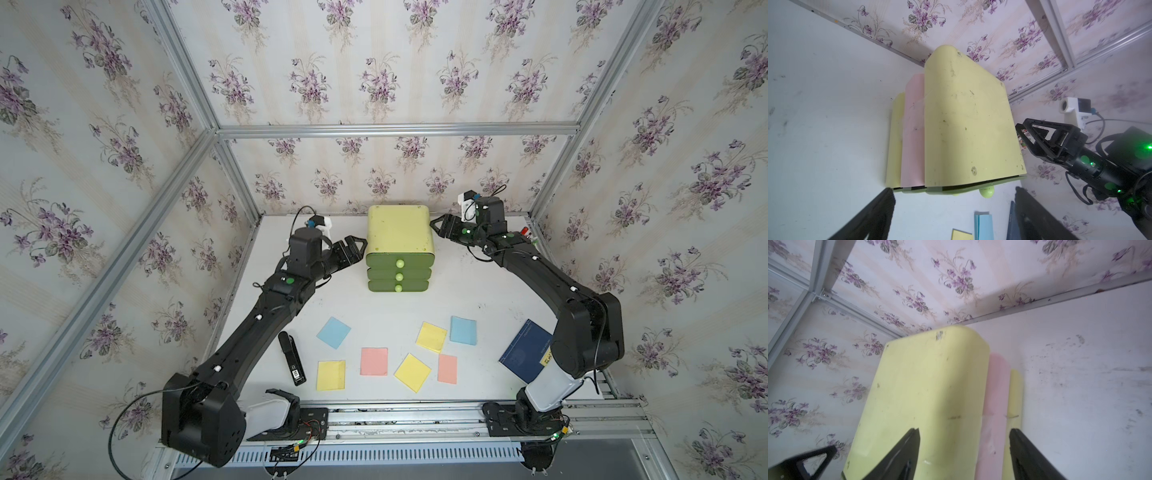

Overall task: Please put the sticky notes in the drawer by color
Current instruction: Adjust the storage box at the center of the board, then open the drawer in the storage box.

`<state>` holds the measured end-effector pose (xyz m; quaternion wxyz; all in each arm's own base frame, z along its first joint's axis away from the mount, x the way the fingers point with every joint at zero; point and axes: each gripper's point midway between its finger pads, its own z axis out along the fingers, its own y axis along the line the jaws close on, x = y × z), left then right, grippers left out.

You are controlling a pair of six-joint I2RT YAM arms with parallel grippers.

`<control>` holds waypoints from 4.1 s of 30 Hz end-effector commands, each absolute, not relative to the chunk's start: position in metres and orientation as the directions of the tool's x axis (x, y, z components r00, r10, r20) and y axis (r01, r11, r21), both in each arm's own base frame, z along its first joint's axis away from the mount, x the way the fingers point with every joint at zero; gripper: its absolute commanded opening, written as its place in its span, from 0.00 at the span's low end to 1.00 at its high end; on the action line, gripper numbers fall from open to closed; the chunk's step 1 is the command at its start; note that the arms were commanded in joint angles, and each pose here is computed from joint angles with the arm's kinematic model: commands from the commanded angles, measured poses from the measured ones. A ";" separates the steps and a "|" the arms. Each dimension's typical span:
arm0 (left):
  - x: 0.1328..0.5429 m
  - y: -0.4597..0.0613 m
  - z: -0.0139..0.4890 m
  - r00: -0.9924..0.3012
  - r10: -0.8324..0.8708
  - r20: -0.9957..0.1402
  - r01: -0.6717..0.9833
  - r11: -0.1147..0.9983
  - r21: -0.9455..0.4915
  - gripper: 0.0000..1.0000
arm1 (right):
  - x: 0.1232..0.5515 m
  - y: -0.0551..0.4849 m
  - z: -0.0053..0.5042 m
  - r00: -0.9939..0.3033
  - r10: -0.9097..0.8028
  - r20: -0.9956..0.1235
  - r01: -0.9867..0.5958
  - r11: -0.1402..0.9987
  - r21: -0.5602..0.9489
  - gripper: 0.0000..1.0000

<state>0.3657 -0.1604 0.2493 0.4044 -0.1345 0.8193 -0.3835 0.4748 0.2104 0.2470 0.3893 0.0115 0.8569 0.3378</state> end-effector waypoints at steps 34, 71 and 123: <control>0.363 -0.281 0.208 -0.479 -0.852 -0.210 0.103 0.183 -0.978 0.61 | 0.524 0.226 0.206 -0.735 0.220 -0.641 -0.234 0.805 0.545 0.64; 0.375 -0.278 0.190 -0.380 -0.907 -0.181 0.115 0.148 -0.982 0.44 | 0.520 0.230 0.196 -0.746 0.187 -0.639 -0.260 0.802 0.538 0.64; 0.291 -0.279 0.217 -0.602 -0.763 -0.236 0.131 0.198 -0.972 0.13 | 0.524 0.226 0.213 -0.748 0.237 -0.620 -0.220 0.793 0.568 0.66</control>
